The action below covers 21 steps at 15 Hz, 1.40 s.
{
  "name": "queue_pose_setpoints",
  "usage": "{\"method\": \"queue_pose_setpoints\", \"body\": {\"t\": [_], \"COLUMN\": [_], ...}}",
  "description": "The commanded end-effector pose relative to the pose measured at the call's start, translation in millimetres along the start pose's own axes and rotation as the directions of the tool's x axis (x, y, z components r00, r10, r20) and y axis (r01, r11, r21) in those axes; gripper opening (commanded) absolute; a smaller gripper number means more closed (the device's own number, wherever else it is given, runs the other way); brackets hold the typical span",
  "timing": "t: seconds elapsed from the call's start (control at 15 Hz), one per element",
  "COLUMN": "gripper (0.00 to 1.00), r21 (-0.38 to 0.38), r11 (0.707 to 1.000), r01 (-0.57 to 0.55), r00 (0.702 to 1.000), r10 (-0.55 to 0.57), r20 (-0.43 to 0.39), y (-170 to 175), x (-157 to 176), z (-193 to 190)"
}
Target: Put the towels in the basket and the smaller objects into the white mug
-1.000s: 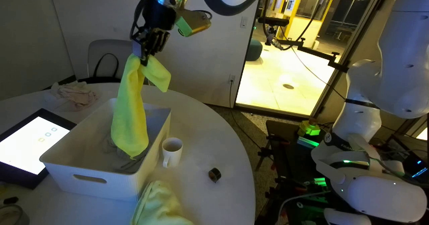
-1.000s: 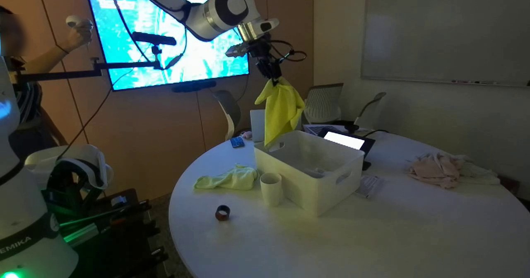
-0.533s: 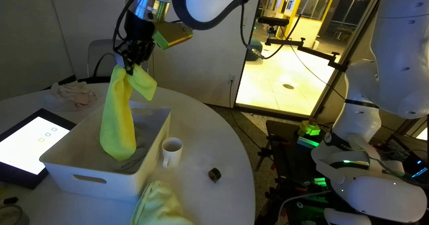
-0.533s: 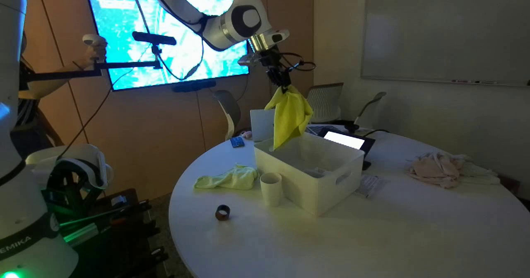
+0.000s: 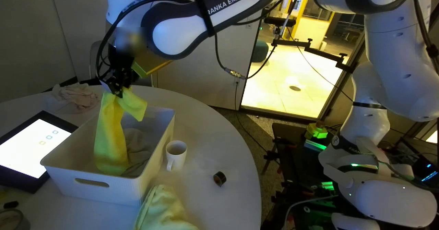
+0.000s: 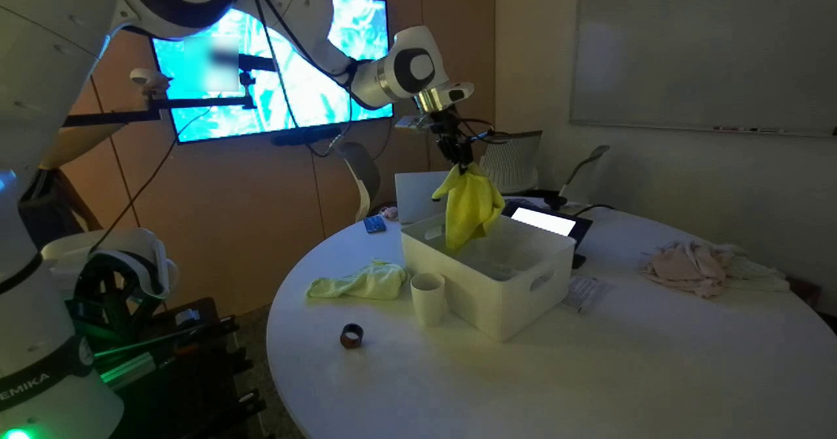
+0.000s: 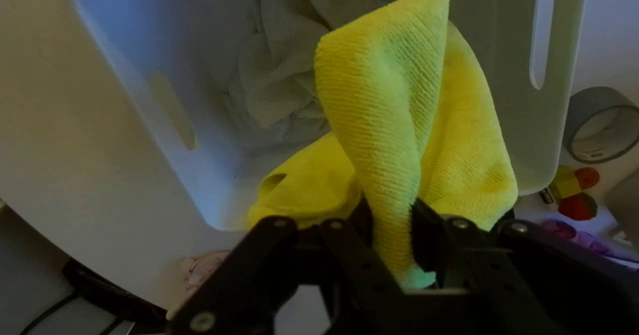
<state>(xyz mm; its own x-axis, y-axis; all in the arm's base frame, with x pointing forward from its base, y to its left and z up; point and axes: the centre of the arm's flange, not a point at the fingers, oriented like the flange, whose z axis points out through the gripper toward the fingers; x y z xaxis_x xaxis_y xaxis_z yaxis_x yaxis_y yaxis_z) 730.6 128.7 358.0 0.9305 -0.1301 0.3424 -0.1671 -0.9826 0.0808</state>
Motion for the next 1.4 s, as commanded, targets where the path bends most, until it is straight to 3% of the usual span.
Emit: {"method": "queue_pose_setpoints", "body": {"t": [0.0, 0.47, 0.87, 1.13, 1.33], "gripper": [0.45, 0.98, 1.0, 1.0, 1.0], "r21": [-0.017, -0.017, -0.027, -0.045, -0.06], "r11": [1.0, 0.999, 1.0, 0.999, 0.998], "r01": [0.01, 0.049, 0.0, -0.024, -0.012], "r00": [1.0, 0.998, 0.986, 0.962, 0.933], "r10": [-0.009, -0.048, 0.005, 0.035, 0.033], "r20": [0.018, 0.046, 0.166, 0.272, 0.359], "y": [-6.0, 53.2, 136.8, 178.5, 190.4], "x": [21.4, -21.9, -89.1, -155.3, -204.9], "z": [12.4, -24.6, -41.8, -26.4, -5.3]}}
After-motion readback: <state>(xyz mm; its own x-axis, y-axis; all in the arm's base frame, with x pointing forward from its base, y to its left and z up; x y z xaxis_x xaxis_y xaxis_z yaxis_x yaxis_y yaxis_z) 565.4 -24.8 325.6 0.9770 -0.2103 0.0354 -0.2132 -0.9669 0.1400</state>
